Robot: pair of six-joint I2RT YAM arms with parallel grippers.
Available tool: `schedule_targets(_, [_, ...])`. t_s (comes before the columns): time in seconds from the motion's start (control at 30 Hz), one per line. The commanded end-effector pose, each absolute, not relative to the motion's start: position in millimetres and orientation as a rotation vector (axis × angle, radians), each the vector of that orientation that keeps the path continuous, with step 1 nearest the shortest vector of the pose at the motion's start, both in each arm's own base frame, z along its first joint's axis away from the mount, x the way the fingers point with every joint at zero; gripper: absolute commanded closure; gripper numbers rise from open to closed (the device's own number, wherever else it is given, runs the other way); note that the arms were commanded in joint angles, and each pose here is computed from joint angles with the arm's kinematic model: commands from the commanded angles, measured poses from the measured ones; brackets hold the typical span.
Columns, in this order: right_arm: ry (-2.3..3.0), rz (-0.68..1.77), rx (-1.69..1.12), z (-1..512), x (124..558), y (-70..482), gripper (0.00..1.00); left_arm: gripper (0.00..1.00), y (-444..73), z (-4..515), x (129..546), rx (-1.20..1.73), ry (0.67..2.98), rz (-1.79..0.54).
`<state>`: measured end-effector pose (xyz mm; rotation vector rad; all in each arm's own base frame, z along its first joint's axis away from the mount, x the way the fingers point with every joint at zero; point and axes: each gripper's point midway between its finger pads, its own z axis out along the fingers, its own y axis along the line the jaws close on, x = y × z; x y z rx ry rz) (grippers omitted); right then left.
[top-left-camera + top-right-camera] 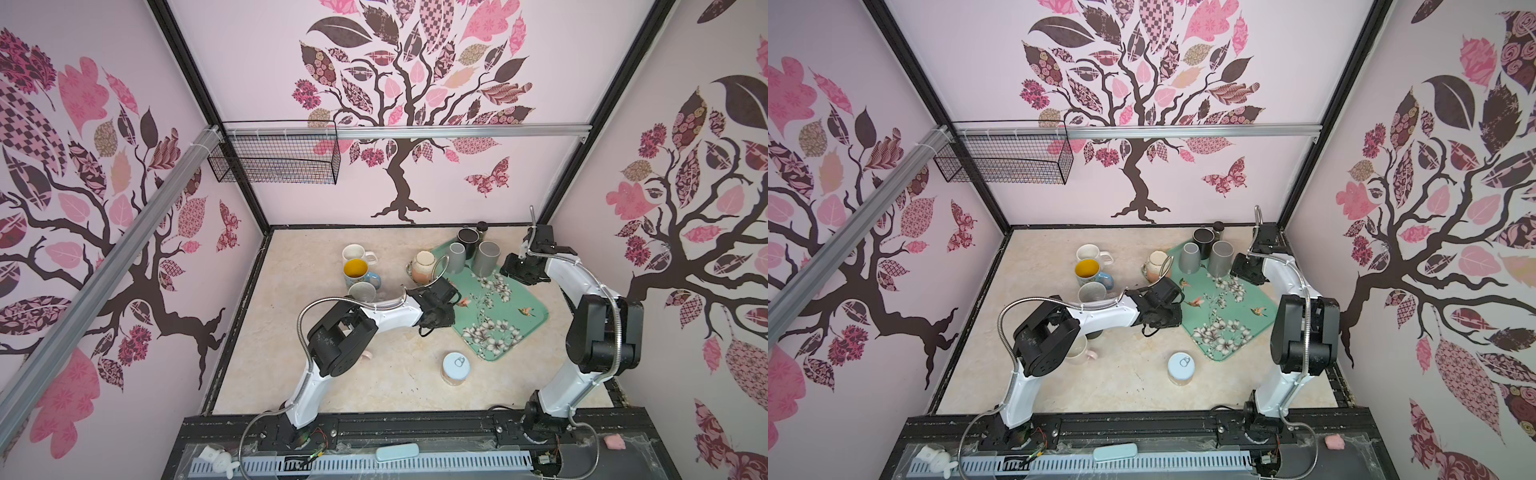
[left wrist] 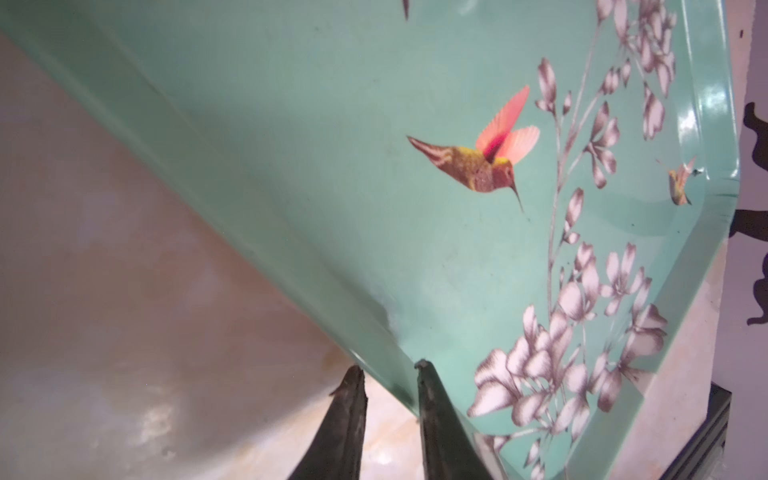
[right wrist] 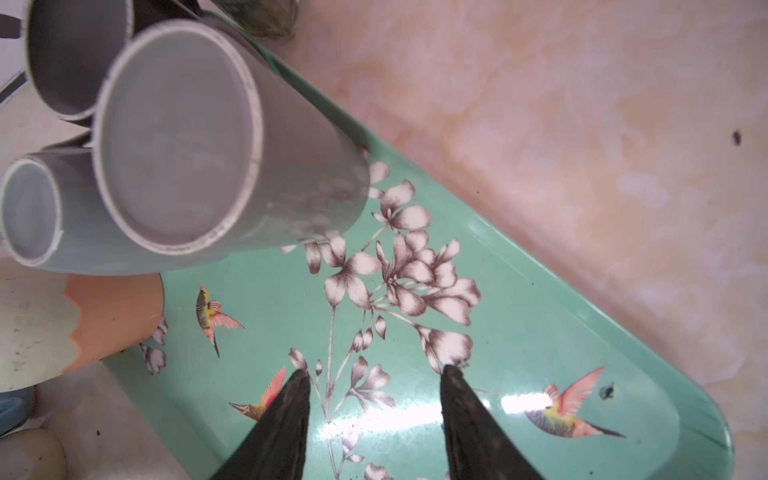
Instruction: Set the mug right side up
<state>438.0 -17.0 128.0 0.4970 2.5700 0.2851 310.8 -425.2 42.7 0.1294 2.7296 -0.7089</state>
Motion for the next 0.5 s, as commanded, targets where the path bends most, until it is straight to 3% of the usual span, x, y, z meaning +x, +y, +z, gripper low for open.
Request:
schedule_targets(0.0, [2.440, 0.322, 0.444, 174, 466, -8, 0.41, 0.71, -420, 77, 315, 0.226, 2.647, -0.693])
schedule_targets(0.2, [2.425, 0.286, 0.404, 183, 513, -6, 0.35, 0.69, -399, 100, 333, 0.190, 2.587, -0.669])
schedule_targets(0.47, [2.489, 0.317, 0.362, 149, 558, 11, 0.36, 0.69, -373, 115, 350, 0.149, 2.545, -0.640])
